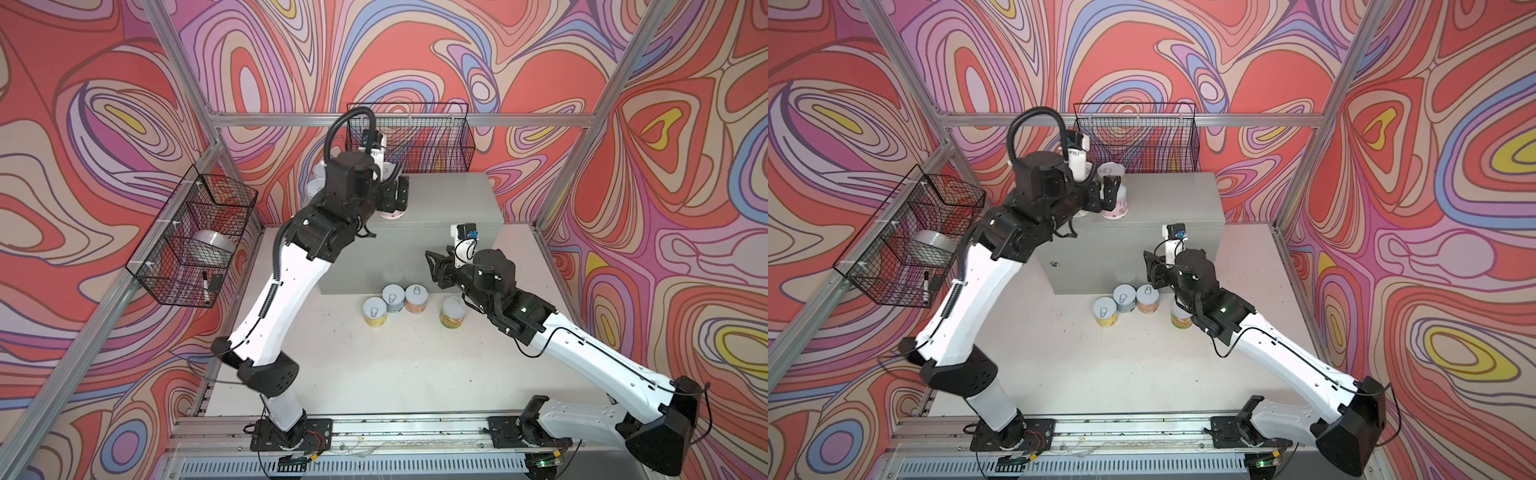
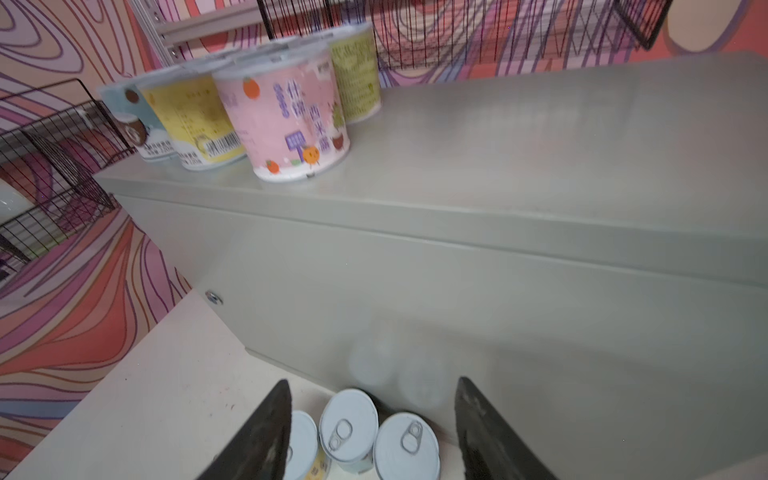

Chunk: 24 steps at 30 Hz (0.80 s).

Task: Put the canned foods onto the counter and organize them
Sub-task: 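Lower the pink-labelled can beside the cabinet-top cans and open the left gripper, then withdraw the left gripper to the floor cans while the right gripper rises to the cabinet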

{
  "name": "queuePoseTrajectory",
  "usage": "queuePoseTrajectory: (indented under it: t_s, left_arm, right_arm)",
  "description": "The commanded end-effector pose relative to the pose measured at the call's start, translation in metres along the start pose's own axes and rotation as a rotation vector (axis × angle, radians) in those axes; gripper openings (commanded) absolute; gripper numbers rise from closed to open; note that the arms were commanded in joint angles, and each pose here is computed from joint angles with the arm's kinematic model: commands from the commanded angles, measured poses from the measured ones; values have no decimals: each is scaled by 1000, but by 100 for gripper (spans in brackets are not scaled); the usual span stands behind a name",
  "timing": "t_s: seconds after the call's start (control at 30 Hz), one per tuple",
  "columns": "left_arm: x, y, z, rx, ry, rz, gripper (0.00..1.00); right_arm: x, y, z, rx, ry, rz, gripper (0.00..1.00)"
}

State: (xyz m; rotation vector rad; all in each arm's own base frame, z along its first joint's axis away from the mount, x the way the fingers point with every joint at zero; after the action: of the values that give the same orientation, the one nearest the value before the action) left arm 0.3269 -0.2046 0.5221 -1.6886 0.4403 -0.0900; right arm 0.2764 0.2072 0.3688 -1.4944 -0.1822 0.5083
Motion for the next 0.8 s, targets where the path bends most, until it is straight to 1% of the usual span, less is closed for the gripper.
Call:
queuePoseTrajectory:
  t_s: [0.0, 0.13, 0.2, 0.37, 0.5, 0.77]
  left_arm:
    - [-48, -1, 14, -50, 12, -89, 96]
    - [-69, 46, 31, -42, -31, 4, 100]
    - [-75, 66, 38, -28, -79, 61, 100]
    - [-82, 128, 38, 18, -93, 184, 100]
    - [-83, 166, 42, -19, -76, 258, 100]
    - [-91, 222, 51, -97, -43, 328, 98]
  right_arm:
    - [10, -25, 8, -63, -49, -76, 63]
    - [24, -43, 14, -96, -67, -106, 62]
    - [31, -50, 14, -113, -66, -121, 61]
    - [49, -64, 6, -113, -65, -150, 56]
    - [63, -70, 6, -117, -84, -158, 53]
    - [89, -70, 10, -98, -105, -145, 52]
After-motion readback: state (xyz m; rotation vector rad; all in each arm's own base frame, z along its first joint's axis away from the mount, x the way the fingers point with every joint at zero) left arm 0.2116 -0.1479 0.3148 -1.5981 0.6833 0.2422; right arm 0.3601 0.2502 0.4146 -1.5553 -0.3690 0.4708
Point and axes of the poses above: each gripper's point midway between its finger pads, its own x axis out along the fingers, its own z axis along the line the jaws close on, y = z × x, the point moved 7 cm from there along -x, back along the fingers, and after that the axes turned 5 degrees about -x, right-handed, at the moved point
